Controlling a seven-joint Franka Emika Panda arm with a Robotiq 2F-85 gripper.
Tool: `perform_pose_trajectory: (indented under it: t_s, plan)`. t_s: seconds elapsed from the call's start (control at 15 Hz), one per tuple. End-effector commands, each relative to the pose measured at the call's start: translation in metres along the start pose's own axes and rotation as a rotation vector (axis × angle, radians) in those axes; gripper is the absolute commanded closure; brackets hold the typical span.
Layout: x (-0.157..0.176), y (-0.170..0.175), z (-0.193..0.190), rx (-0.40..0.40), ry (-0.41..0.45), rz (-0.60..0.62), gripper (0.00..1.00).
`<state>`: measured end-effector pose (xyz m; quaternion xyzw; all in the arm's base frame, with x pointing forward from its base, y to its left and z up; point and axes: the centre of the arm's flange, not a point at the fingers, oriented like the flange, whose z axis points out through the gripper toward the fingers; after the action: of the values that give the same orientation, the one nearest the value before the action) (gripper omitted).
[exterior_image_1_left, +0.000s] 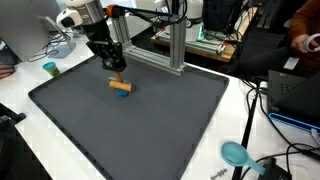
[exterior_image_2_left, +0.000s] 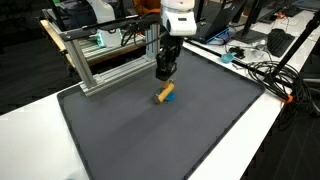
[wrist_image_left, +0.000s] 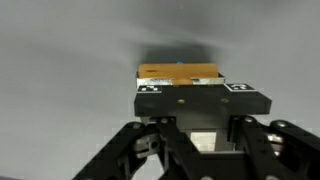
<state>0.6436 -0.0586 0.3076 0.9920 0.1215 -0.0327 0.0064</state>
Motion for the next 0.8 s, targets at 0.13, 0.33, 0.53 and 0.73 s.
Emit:
perform_pose_trajectory:
  t_s: [0.13, 0.33, 0.53, 0.73]
  plan:
    - [0.0, 0.003, 0.031, 0.024, -0.098, 0.017, 0.77]
    - [-0.002, 0.004, 0.039, 0.034, -0.107, 0.024, 0.77]
    - [-0.005, 0.001, 0.012, 0.007, -0.042, 0.03, 0.77]
    - [-0.016, -0.014, -0.017, -0.041, 0.03, -0.007, 0.77]
